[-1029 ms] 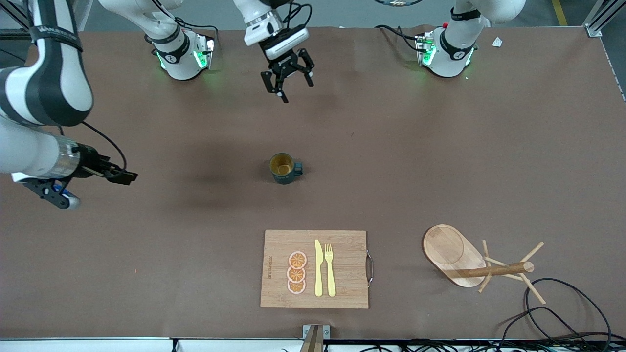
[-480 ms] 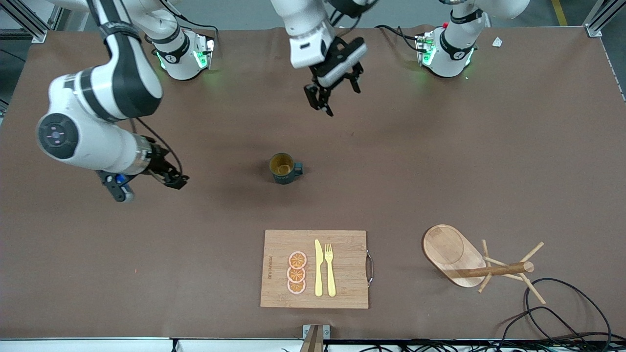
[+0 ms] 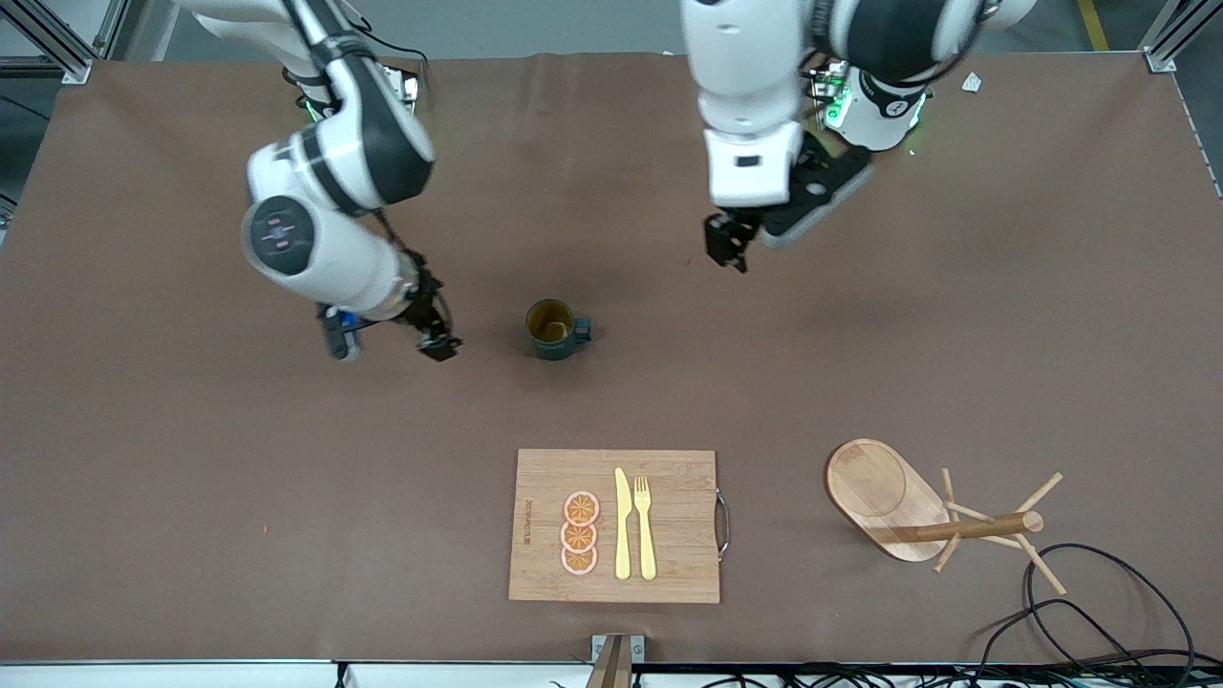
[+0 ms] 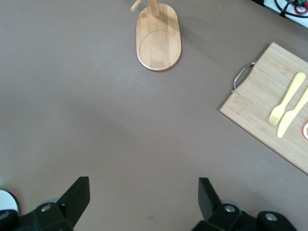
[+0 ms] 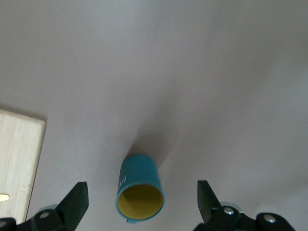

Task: Transfer cup from left to right arm and place
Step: 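Reach the right gripper to the mug while the left gripper withdraws, then close the right gripper on the teal mug and lift it, then carry the teal mug with the right gripper and lower it down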

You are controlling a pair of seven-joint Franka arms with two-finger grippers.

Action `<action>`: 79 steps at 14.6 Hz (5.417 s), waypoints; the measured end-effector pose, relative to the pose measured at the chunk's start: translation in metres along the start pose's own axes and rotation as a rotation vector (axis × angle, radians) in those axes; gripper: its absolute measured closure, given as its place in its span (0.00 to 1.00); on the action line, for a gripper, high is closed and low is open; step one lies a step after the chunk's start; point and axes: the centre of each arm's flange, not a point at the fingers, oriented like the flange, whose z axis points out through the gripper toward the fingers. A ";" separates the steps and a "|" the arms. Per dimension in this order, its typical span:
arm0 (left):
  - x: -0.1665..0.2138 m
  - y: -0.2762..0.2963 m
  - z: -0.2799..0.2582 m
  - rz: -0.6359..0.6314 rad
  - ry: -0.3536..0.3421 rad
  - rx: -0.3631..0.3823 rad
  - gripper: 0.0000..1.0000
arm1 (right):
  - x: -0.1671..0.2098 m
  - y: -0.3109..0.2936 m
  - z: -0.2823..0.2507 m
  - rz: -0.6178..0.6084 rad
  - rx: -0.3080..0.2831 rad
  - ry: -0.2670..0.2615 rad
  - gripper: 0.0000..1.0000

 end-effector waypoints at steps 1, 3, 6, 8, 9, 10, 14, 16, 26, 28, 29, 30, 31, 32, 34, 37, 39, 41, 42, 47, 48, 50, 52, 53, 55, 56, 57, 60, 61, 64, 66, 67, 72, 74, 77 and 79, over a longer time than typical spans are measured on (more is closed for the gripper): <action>0.019 -0.008 0.003 0.017 -0.014 0.001 0.00 | -0.020 0.004 0.014 0.043 0.005 0.006 0.00; 0.057 -0.024 0.010 0.059 -0.047 -0.008 0.00 | -0.048 0.007 0.038 0.121 0.013 0.014 0.00; 0.111 -0.051 0.020 0.082 -0.103 -0.033 0.00 | -0.063 0.006 0.066 0.187 0.009 0.026 0.00; 0.140 -0.069 0.021 0.148 -0.112 -0.052 0.00 | -0.066 0.006 0.081 0.198 -0.008 0.037 0.00; 0.153 -0.078 0.021 0.186 -0.109 -0.058 0.00 | -0.068 0.006 0.088 0.204 -0.012 0.041 0.00; 0.165 -0.088 0.021 0.217 -0.105 -0.062 0.00 | -0.071 0.007 0.096 0.210 -0.011 0.044 0.00; 0.215 -0.129 0.017 0.342 -0.085 -0.089 0.00 | -0.086 0.018 0.129 0.229 -0.012 0.060 0.00; 0.233 -0.149 0.017 0.392 -0.095 -0.110 0.00 | -0.093 0.021 0.144 0.241 -0.009 0.067 0.00; 0.244 -0.198 -0.014 0.536 -0.094 -0.134 0.00 | -0.100 0.026 0.165 0.234 0.000 0.077 0.74; 0.248 -0.208 -0.011 0.574 -0.121 -0.148 0.00 | -0.101 0.024 0.162 0.230 0.008 0.073 0.93; 0.252 -0.216 -0.009 0.575 -0.144 -0.167 0.00 | -0.102 0.023 0.158 0.220 0.016 0.069 0.93; 0.254 -0.224 -0.008 0.570 -0.160 -0.178 0.00 | -0.102 0.021 0.156 0.195 0.020 0.067 0.93; 0.254 -0.230 -0.009 0.566 -0.167 -0.180 0.00 | -0.101 0.020 0.155 0.158 0.020 0.066 0.94; 0.252 -0.235 -0.011 0.563 -0.169 -0.179 0.00 | -0.098 0.019 0.153 0.106 0.014 0.068 0.94; 0.247 -0.242 -0.013 0.559 -0.171 -0.172 0.00 | -0.087 0.018 0.145 -0.033 -0.027 0.075 0.94; 0.239 -0.247 -0.013 0.567 -0.180 -0.165 0.00 | -0.062 0.018 0.110 -0.279 -0.076 0.056 0.94; 0.236 -0.249 -0.010 0.566 -0.187 -0.160 0.00 | -0.037 0.019 0.080 -0.451 -0.086 0.032 0.94; 0.236 -0.252 -0.006 0.578 -0.192 -0.159 0.00 | -0.007 0.023 0.057 -0.627 -0.079 0.010 0.94; 0.236 -0.253 -0.004 0.588 -0.189 -0.161 0.00 | 0.011 0.027 0.049 -0.708 -0.075 0.000 0.94; 0.233 -0.257 -0.002 0.596 -0.176 -0.164 0.00 | 0.098 0.050 0.027 -1.153 -0.060 -0.037 0.94; 0.232 -0.257 -0.003 0.596 -0.176 -0.165 0.00 | 0.118 0.053 0.022 -1.235 -0.054 -0.039 0.94; 0.231 -0.257 -0.003 0.597 -0.176 -0.164 0.00 | 0.158 0.061 0.013 -1.410 -0.073 -0.024 0.94; 0.229 -0.254 -0.004 0.604 -0.177 -0.165 0.00 | 0.192 0.067 0.005 -1.572 -0.085 -0.011 0.94; 0.226 -0.252 -0.004 0.611 -0.178 -0.166 0.00 | 0.208 0.069 0.002 -1.652 -0.086 -0.009 0.94; 0.220 -0.246 -0.006 0.624 -0.184 -0.175 0.00 | 0.241 0.073 -0.004 -1.831 -0.087 0.007 0.94; 0.218 -0.244 -0.006 0.627 -0.190 -0.184 0.00 | 0.257 0.076 -0.007 -1.913 -0.080 0.022 0.94; 0.216 -0.243 -0.006 0.630 -0.194 -0.190 0.00 | 0.274 0.078 -0.010 -1.988 -0.071 0.040 0.94; 0.212 -0.237 -0.007 0.644 -0.196 -0.194 0.00 | 0.320 0.088 -0.012 -2.195 -0.063 0.101 0.94; 0.210 -0.236 -0.008 0.648 -0.195 -0.194 0.00 | 0.331 0.090 -0.008 -2.262 -0.068 0.118 0.94; 0.210 -0.236 -0.008 0.649 -0.195 -0.194 0.00 | 0.355 0.087 0.014 -2.446 -0.123 0.144 0.94; 0.210 -0.236 -0.009 0.649 -0.193 -0.195 0.00 | 0.365 0.083 0.032 -2.540 -0.166 0.148 0.94; 0.210 -0.236 -0.009 0.648 -0.193 -0.195 0.00 | 0.368 0.081 0.040 -2.583 -0.185 0.142 0.94; 0.212 -0.241 -0.010 0.639 -0.191 -0.194 0.00 | 0.373 0.078 0.068 -2.682 -0.226 0.096 0.94; 0.212 -0.241 -0.010 0.638 -0.191 -0.194 0.00 | 0.373 0.077 0.069 -2.705 -0.250 0.099 0.94; 0.212 -0.242 -0.010 0.639 -0.193 -0.193 0.00 | 0.372 0.074 0.073 -2.730 -0.279 0.127 0.94; 0.212 -0.242 -0.010 0.639 -0.193 -0.193 0.00 | 0.370 0.076 0.083 -2.742 -0.287 0.156 0.94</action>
